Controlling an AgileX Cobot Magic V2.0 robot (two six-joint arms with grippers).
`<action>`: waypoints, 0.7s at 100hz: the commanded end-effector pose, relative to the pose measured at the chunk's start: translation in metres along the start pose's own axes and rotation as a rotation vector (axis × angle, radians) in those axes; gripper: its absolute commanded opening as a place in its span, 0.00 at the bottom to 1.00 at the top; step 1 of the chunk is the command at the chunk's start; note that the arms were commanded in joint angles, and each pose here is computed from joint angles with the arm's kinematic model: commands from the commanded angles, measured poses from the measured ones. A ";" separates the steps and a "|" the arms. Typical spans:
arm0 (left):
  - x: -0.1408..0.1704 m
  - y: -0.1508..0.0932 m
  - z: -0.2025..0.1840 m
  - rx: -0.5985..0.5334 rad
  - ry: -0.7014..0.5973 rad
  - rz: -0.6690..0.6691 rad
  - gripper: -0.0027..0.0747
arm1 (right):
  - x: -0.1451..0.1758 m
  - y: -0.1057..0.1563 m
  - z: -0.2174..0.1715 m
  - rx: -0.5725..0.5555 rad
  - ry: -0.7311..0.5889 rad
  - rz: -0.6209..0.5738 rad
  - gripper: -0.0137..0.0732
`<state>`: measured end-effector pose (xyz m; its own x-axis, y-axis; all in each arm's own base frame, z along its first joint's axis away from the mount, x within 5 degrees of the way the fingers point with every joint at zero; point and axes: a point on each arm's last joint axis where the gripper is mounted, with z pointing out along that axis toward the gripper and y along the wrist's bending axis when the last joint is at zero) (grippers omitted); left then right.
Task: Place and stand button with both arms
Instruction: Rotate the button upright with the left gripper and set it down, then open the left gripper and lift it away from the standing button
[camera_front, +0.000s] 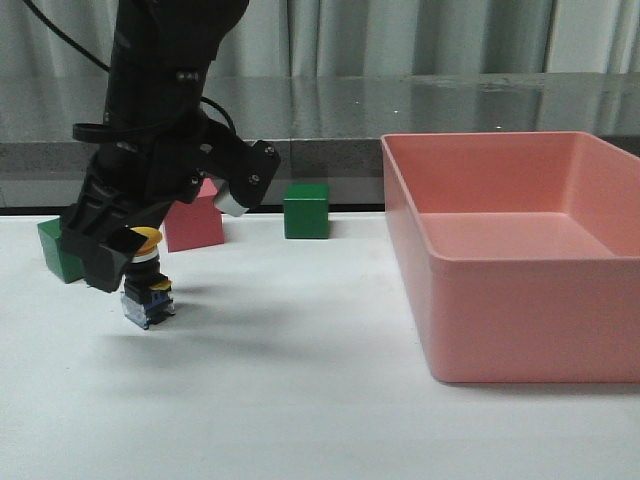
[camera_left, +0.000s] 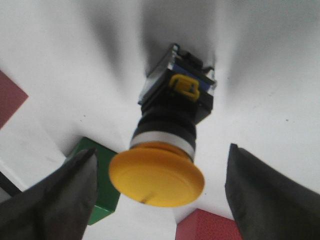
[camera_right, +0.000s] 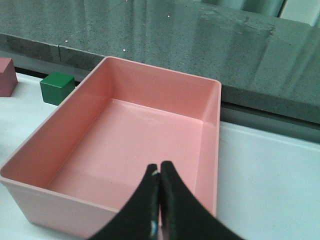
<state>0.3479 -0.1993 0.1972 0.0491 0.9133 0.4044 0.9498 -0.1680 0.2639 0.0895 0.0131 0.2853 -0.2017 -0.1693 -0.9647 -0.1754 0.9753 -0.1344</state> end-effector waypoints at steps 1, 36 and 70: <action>0.020 0.004 -0.034 -0.055 0.013 -0.050 0.70 | -0.015 -0.003 -0.002 0.027 -0.099 0.000 0.09; 0.088 0.006 -0.071 -0.100 -0.011 -0.424 0.59 | -0.015 -0.003 -0.002 0.027 -0.099 0.000 0.09; 0.192 0.000 -0.110 -0.224 -0.202 -1.073 0.01 | -0.015 -0.003 -0.002 0.027 -0.099 0.000 0.09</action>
<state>0.3374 -0.0877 0.3263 -0.6440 0.7636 -0.0463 0.6261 0.5609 0.5416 0.0895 0.0131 0.2853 -0.2017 -0.1693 -0.9647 -0.1754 0.9753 -0.1344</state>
